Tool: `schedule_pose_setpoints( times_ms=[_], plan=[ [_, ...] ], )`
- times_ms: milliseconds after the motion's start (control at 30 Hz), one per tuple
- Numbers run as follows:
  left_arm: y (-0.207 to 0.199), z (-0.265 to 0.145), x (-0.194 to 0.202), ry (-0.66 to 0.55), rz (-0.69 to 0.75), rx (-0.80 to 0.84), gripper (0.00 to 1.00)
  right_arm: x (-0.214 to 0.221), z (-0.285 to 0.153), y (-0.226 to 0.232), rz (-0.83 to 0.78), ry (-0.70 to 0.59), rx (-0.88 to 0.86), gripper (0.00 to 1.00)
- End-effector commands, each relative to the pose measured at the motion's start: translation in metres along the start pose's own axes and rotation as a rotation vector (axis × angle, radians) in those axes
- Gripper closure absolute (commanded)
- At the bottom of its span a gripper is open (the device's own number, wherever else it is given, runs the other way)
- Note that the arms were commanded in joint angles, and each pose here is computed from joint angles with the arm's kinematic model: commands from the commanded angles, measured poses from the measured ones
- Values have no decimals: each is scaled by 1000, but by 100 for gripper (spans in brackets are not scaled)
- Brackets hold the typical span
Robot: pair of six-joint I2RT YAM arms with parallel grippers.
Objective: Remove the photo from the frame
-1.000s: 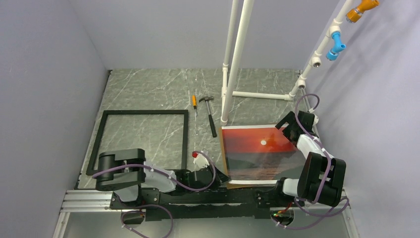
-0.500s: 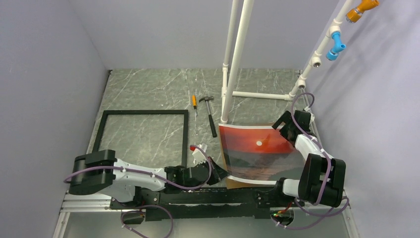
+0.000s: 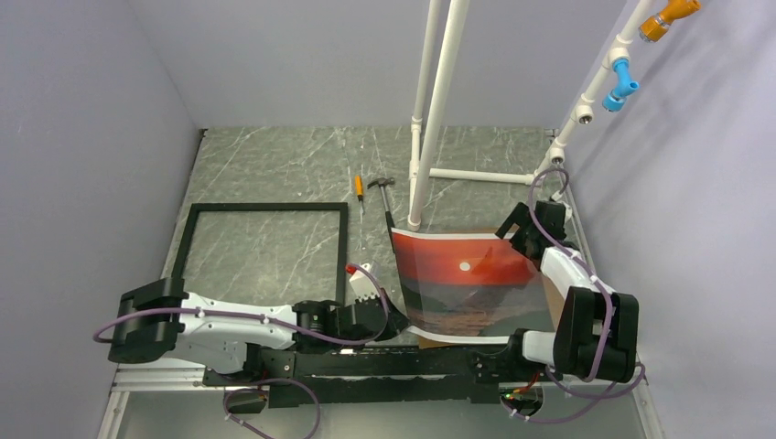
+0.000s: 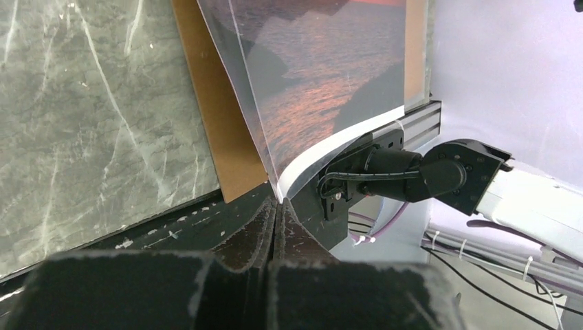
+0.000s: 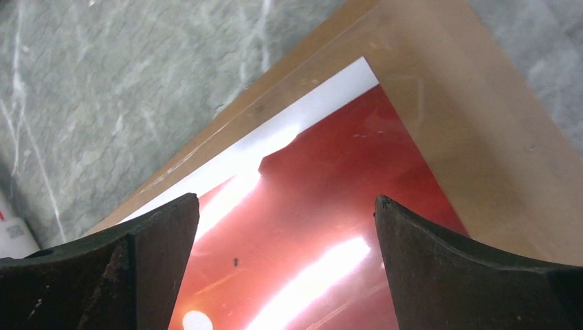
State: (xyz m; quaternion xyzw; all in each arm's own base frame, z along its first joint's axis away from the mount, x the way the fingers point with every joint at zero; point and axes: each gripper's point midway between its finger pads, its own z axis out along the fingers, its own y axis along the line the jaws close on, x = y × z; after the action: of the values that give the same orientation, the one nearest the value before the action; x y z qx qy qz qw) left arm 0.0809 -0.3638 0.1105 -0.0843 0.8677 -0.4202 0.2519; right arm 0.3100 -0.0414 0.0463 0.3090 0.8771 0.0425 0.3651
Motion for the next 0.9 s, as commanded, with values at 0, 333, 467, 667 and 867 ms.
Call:
schedule_pose_setpoints(
  times_ms=[0, 333, 467, 667, 867],
  plan=[
    [-5, -18, -18, -41, 66, -47, 100, -23, -14, 29, -84, -86, -62, 1],
    [1, -49, -36, -62, 87, -66, 100, 23, -72, 115, -277, -12, -352, 0],
    [10, -62, -46, -85, 95, -99, 100, 65, -120, 152, -423, 62, -531, 0],
    [11, -78, -55, -93, 95, -93, 100, 139, -193, 173, -650, 155, -777, 0],
    [12, -85, -62, -110, 82, -92, 100, 206, -266, 170, -842, 133, -1019, 0]
  ],
)
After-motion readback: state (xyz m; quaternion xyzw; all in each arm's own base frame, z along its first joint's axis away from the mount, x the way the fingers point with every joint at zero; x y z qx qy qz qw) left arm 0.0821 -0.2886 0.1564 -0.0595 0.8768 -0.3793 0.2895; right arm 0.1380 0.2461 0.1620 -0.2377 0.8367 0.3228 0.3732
